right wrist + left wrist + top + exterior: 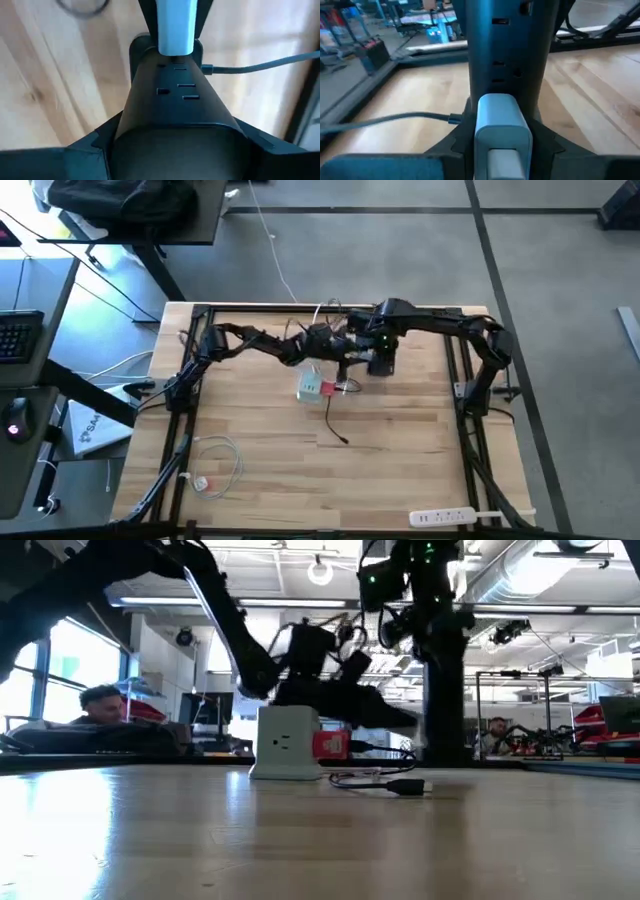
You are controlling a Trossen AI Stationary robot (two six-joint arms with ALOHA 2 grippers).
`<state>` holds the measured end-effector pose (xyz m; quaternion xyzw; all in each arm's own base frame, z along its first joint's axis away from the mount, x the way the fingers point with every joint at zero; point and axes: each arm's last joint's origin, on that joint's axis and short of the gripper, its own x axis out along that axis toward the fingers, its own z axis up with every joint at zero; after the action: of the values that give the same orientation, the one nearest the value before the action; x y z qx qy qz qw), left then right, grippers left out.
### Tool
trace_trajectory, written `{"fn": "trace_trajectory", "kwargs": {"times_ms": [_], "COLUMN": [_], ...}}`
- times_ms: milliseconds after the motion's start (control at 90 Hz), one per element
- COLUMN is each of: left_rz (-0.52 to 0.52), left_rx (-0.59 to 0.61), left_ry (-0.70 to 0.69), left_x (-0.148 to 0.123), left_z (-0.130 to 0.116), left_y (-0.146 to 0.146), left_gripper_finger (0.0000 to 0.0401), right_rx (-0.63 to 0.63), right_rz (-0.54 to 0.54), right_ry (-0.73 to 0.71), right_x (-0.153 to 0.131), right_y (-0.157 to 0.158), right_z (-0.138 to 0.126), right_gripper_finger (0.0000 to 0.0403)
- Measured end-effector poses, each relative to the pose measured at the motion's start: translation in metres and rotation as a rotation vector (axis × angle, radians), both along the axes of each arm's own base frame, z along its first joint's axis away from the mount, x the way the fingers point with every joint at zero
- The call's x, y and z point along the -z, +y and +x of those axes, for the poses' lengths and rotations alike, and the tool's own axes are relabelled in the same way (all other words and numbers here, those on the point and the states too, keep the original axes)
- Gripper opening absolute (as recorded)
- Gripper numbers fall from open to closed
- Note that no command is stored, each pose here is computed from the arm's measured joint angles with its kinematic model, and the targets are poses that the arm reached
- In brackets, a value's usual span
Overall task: Insert USB
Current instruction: Insert the white charger adapter into the black outlet extension
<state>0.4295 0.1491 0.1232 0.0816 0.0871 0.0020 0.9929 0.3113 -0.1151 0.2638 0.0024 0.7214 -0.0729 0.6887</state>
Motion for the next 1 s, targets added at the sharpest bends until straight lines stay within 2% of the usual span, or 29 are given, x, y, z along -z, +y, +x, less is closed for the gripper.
{"fn": "trace_trajectory", "kwargs": {"times_ms": [178,289,467,700,1000], "left_rz": [0.069,0.061,0.048,0.026,0.003], "left_rx": [-0.034,-0.024,-0.026,-0.013,-0.036], "left_ry": [0.065,0.079,0.103,0.109,0.042], "left_x": [-0.011,-0.009,0.001,0.012,0.026], "left_z": [-0.035,-0.045,-0.041,-0.037,-0.028], "left_y": [0.011,0.019,0.018,0.015,0.002], "left_gripper_finger": [0.0092,0.0092,0.0092,0.0092,0.0092], "right_rx": [0.033,0.040,0.039,0.027,0.037], "right_rz": [0.007,-0.006,0.038,0.064,0.113], "right_ry": [-0.143,-0.200,-0.183,-0.165,-0.104], "right_x": [0.001,0.006,0.022,0.027,0.036], "right_y": [-0.019,-0.032,-0.043,-0.049,-0.054], "right_z": [0.008,0.013,0.018,0.015,0.011], "right_gripper_finger": [0.0225,0.0225,0.0225,0.0225,0.0225]}}
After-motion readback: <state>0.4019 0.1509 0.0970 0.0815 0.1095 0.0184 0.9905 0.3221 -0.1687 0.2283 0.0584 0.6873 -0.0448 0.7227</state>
